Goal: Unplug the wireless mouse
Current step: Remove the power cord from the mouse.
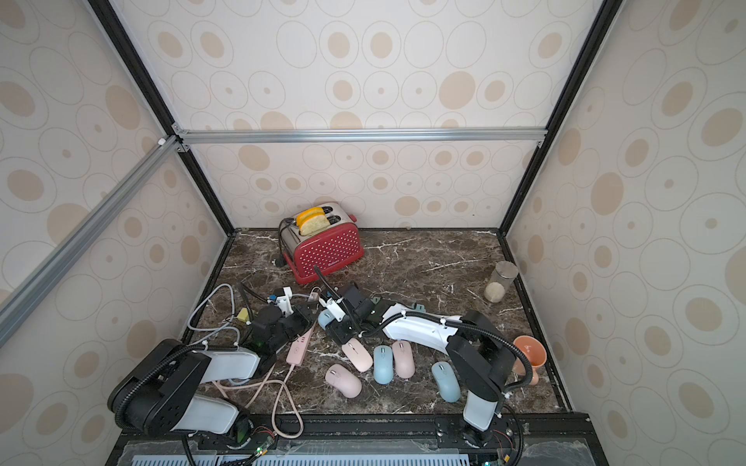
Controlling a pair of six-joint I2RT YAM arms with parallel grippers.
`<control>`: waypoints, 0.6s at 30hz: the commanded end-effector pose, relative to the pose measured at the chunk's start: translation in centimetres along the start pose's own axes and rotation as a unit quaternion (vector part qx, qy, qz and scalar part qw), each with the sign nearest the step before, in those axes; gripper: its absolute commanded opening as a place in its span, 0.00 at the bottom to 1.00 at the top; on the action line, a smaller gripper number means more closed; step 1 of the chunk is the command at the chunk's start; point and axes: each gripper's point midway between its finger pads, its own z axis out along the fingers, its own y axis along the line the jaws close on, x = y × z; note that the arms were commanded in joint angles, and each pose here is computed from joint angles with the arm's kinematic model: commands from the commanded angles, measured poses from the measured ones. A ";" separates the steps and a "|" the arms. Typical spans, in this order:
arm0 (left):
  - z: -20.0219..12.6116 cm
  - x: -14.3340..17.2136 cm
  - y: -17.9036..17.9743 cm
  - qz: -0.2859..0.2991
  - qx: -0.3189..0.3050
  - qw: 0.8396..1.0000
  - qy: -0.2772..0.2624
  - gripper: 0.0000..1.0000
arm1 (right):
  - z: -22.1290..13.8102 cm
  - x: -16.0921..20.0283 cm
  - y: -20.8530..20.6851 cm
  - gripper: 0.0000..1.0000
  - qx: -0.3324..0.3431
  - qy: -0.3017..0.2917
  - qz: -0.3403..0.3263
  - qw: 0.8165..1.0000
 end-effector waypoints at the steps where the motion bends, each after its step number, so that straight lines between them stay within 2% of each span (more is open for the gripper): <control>1: -0.2 0.3 -0.3 0.004 0.000 1.000 0.002 0.19 | -0.2 -1.7 0.7 0.45 -0.006 -0.019 -0.005 1.000; 5: -0.3 0.3 -0.3 0.007 -0.004 1.000 0.002 0.10 | 0.0 -1.5 1.1 0.44 -0.016 -0.008 -0.005 1.000; 8: -0.5 0.2 -0.4 0.011 -0.010 1.000 0.001 0.00 | 0.2 -0.7 1.5 0.43 -0.030 0.012 -0.001 0.999; 18: -1.0 -0.9 -1.5 0.019 -0.004 1.000 -0.024 0.00 | 0.3 2.1 2.9 0.38 -0.079 0.073 0.000 0.994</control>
